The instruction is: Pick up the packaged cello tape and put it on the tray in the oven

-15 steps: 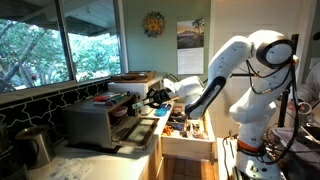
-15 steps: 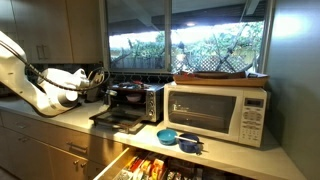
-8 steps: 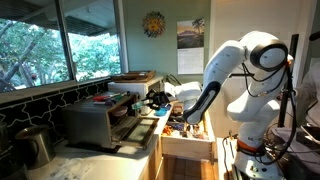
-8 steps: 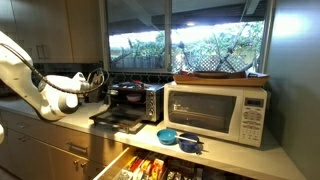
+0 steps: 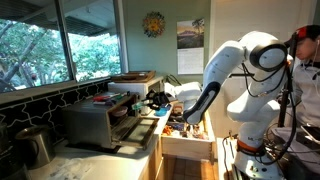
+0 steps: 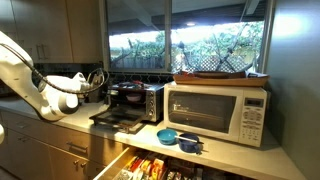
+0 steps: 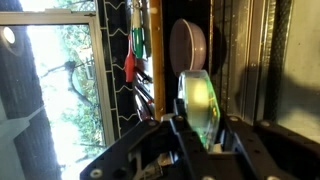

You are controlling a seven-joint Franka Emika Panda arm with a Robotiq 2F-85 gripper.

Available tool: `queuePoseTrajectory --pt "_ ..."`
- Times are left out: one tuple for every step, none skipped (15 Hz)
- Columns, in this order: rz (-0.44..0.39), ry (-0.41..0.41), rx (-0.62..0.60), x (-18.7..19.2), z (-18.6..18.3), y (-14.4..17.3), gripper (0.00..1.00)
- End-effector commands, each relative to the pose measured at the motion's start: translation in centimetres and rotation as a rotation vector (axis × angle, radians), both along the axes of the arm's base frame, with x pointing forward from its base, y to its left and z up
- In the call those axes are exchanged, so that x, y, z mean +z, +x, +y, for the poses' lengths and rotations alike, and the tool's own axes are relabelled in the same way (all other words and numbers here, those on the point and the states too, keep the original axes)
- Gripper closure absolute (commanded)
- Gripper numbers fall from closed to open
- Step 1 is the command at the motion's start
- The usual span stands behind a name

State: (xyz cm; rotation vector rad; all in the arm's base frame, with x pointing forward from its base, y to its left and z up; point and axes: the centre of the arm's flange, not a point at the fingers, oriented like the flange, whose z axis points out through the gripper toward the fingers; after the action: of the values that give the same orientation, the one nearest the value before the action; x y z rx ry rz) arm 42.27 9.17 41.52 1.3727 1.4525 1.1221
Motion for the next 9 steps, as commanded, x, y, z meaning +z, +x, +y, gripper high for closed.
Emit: queuePoseTrajectory --pt "0.004 -0.042 0.024 -2.3 0.4 0.7 0.93" --pt "0.010 -0.052 0.032 -3.1 0.6 0.8 0.93" --pt "0.011 -0.054 0.039 -3.7 0.8 0.9 0.93" --pt "0.000 -0.069 0.043 -4.4 0.9 1.1 0.93" --pt "-0.019 -0.085 0.047 -4.8 1.1 1.4 0.93" --pt "-0.039 -0.092 0.046 -5.0 1.0 1.6 0.93" --pt "-0.058 -0.102 0.042 -5.2 0.8 1.9 0.93" --pt "-0.071 -0.106 0.041 -5.4 0.7 2.2 0.93" --pt "-0.077 -0.108 0.036 -5.6 0.5 2.6 0.93"
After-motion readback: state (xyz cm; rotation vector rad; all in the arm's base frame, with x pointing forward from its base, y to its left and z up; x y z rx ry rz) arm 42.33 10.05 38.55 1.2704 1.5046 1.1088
